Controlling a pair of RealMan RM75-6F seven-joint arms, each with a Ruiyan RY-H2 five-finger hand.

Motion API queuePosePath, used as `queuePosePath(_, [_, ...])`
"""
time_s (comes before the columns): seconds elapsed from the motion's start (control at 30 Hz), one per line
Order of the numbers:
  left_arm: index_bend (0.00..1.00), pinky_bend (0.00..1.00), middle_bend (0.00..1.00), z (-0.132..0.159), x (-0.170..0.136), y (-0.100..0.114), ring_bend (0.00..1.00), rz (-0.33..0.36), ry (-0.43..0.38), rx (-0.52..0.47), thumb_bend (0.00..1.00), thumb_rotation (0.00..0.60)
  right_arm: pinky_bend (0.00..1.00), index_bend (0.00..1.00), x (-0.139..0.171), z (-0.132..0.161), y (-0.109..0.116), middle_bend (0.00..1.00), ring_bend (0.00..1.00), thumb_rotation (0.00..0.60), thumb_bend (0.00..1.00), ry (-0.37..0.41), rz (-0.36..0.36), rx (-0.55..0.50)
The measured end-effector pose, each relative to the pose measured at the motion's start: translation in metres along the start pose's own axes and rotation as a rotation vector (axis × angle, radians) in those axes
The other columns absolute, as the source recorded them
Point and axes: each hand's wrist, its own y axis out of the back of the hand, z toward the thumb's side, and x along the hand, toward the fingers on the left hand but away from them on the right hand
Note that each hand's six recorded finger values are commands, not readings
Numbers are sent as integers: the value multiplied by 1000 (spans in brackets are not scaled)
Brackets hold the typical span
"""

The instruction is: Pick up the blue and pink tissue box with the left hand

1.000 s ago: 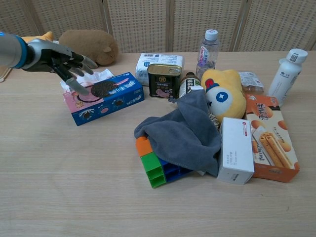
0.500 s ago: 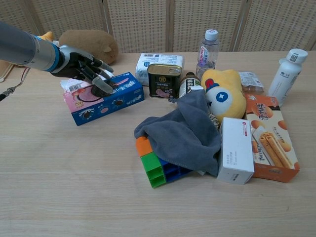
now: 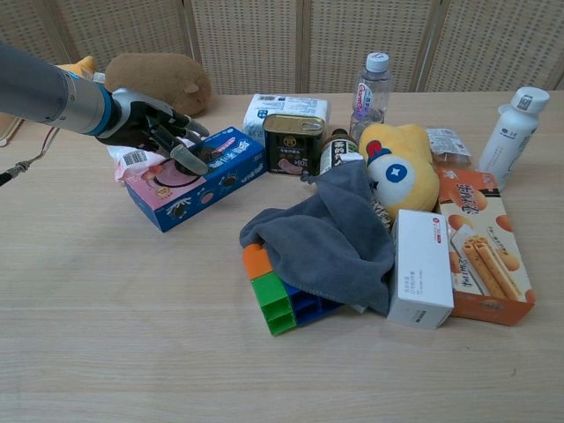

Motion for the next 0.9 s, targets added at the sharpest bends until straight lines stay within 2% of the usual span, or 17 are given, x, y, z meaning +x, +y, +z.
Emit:
queuePosePath(0.37, [0, 0, 0, 16, -17, -21, 0, -61, -70, 29, 6, 600, 0, 0, 2, -3, 4, 0, 0, 345, 202, -1, -11, -9])
queuePosePath(0.5, [0, 0, 0, 18, -23, -21, 0, -70, -86, 51, 6, 600, 0, 0, 2, -4, 5, 0, 0, 346, 201, 0, -16, -14])
queuePosePath(0.63, [0, 0, 0, 19, -28, -14, 0, -43, -97, 83, 6, 600, 0, 0, 3, -5, 6, 0, 0, 346, 202, -1, -19, -19])
queuePosePath(0.9, [0, 0, 0, 11, -36, -4, 0, 47, -86, 206, 7, 600, 0, 0, 4, -6, 4, 0, 0, 348, 202, 1, -18, -27])
